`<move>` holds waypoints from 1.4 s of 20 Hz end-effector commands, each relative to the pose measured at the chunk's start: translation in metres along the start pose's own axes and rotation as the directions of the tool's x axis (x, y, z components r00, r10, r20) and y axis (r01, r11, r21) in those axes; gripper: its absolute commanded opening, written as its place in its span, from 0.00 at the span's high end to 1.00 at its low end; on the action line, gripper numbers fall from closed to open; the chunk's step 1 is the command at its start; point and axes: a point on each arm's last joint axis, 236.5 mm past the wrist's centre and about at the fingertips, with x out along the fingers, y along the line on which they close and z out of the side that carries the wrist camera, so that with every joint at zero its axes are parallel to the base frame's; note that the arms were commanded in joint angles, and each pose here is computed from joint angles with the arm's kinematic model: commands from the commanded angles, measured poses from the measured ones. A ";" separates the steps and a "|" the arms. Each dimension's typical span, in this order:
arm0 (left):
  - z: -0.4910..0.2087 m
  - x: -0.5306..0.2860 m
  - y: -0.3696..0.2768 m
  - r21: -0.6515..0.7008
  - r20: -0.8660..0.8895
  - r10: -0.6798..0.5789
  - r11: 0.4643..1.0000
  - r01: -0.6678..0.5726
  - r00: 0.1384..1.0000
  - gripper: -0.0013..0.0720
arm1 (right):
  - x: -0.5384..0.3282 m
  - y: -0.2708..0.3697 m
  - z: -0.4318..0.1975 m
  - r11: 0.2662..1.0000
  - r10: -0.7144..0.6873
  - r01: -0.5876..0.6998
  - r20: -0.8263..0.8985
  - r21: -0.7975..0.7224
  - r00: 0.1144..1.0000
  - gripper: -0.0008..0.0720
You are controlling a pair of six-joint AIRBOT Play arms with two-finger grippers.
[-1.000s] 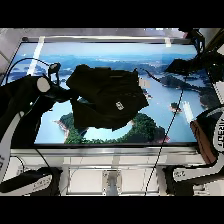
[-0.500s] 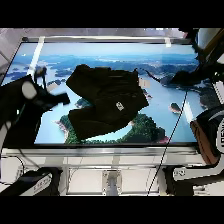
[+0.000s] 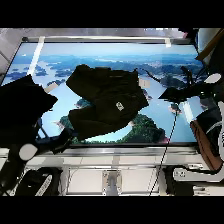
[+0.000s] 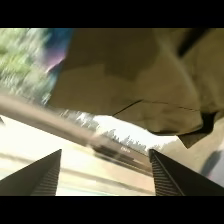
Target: Fold the clothes and pants, and hang the long-sleeved shirts on hangers.
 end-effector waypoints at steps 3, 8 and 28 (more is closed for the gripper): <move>-0.020 0.012 0.029 -0.198 -0.023 -0.009 0.980 0.005 1.000 0.18 | 0.002 -0.002 0.011 1.000 -0.004 0.004 0.060 -0.002 0.998 0.32; -0.010 0.031 0.032 -0.347 0.008 -0.031 0.937 0.032 0.999 0.25 | 0.002 -0.003 0.013 1.000 -0.008 0.009 0.069 -0.012 0.998 0.32; 0.022 0.084 -0.001 -0.297 0.141 -0.132 0.940 0.169 0.981 0.97 | 0.001 0.000 0.004 1.000 0.004 -0.003 0.031 -0.015 1.000 0.32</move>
